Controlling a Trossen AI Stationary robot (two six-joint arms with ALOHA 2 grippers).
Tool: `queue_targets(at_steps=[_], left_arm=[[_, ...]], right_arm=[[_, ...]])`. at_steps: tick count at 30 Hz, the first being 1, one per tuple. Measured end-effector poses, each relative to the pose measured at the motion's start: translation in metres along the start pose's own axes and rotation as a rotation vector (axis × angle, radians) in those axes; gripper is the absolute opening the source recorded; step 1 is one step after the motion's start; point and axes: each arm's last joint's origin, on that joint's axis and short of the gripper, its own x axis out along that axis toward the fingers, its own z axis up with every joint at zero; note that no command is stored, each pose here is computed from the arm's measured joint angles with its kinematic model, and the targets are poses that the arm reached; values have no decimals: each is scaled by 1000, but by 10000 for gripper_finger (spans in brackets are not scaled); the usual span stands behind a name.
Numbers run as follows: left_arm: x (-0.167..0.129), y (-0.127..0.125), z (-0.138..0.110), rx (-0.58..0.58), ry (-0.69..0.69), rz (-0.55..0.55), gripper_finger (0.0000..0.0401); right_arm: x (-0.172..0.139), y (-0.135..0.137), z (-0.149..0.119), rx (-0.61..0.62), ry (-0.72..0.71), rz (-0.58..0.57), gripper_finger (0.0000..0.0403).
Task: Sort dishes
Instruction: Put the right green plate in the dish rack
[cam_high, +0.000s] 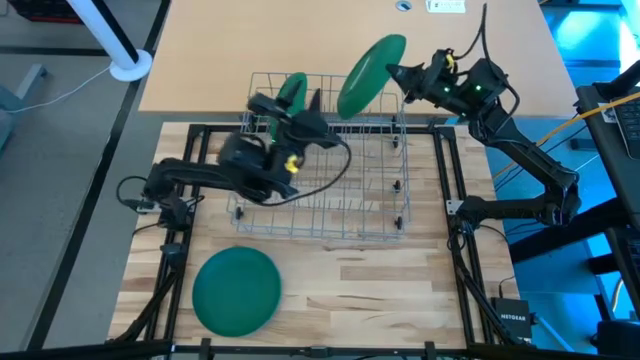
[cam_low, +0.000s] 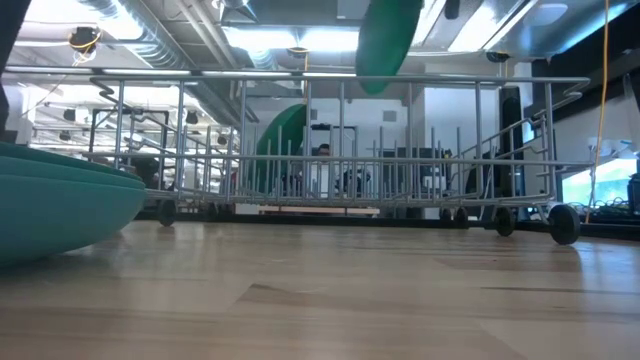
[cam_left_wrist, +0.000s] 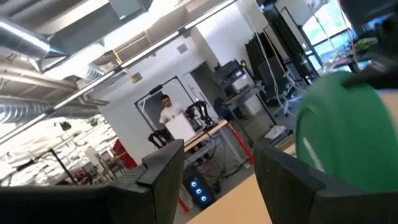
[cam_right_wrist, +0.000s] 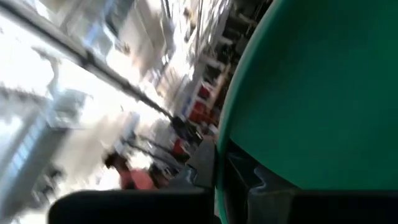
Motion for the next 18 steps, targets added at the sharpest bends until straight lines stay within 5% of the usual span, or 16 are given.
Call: queue_targets(at_steps=[7,12,18], left_arm=[[-1,40,6,-74,4,14,182],[0,44,6,-74,11,14,182],[0,43,6,-47,12,8,182]], right_arm=[[-1,-13,-7,-156,113,-109,10],[5,-31,-11,-165,157,-225,10],[24,-48,-11,-175,184,-229,10]])
